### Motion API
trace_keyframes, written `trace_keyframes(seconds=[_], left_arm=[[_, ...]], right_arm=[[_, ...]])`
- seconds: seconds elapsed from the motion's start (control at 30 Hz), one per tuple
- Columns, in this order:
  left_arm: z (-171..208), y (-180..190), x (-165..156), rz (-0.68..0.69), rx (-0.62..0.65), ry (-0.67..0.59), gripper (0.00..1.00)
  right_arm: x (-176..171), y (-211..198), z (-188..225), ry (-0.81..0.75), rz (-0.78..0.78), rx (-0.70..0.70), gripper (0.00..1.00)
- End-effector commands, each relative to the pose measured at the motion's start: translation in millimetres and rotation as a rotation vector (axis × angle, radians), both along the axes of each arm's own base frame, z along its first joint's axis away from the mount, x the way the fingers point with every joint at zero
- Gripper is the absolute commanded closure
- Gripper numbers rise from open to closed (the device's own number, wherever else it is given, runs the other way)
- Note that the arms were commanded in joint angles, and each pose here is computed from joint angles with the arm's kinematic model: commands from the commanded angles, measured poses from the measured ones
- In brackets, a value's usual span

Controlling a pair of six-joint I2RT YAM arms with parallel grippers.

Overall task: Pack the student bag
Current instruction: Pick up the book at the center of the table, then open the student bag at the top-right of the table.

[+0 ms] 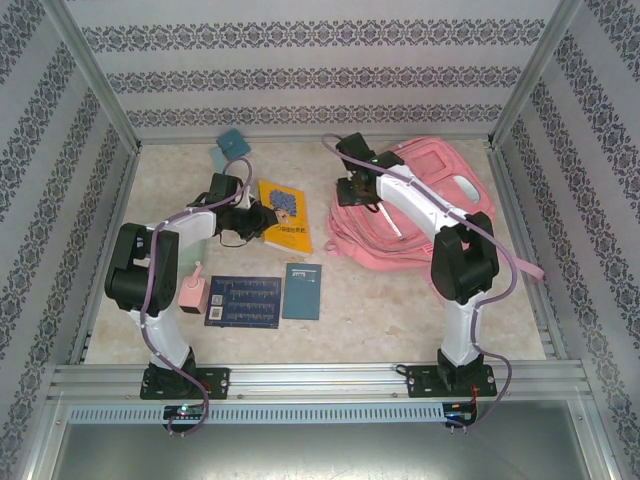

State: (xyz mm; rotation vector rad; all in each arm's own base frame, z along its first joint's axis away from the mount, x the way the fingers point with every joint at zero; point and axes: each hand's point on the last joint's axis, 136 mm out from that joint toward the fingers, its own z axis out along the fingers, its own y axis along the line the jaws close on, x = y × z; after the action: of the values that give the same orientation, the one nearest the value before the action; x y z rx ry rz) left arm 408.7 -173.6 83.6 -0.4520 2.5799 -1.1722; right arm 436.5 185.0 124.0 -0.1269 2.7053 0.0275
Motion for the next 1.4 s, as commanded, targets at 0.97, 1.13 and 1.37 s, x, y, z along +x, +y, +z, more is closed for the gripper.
trace_keyframes(seconds=[0.97, 1.13, 1.37], left_arm=[[114, -44, 10, 0.008, -0.179, -0.257, 1.0], [130, -50, 13, 0.047, -0.219, -0.301, 1.0], [144, -69, 17, 0.062, -0.293, -0.346, 1.0]], right_arm=[[11, -28, 42, -0.057, 0.023, -0.126, 1.0], [21, -24, 99, -0.146, 0.007, -0.032, 1.0], [30, -12, 166, -0.238, -0.009, 0.215, 1.0]])
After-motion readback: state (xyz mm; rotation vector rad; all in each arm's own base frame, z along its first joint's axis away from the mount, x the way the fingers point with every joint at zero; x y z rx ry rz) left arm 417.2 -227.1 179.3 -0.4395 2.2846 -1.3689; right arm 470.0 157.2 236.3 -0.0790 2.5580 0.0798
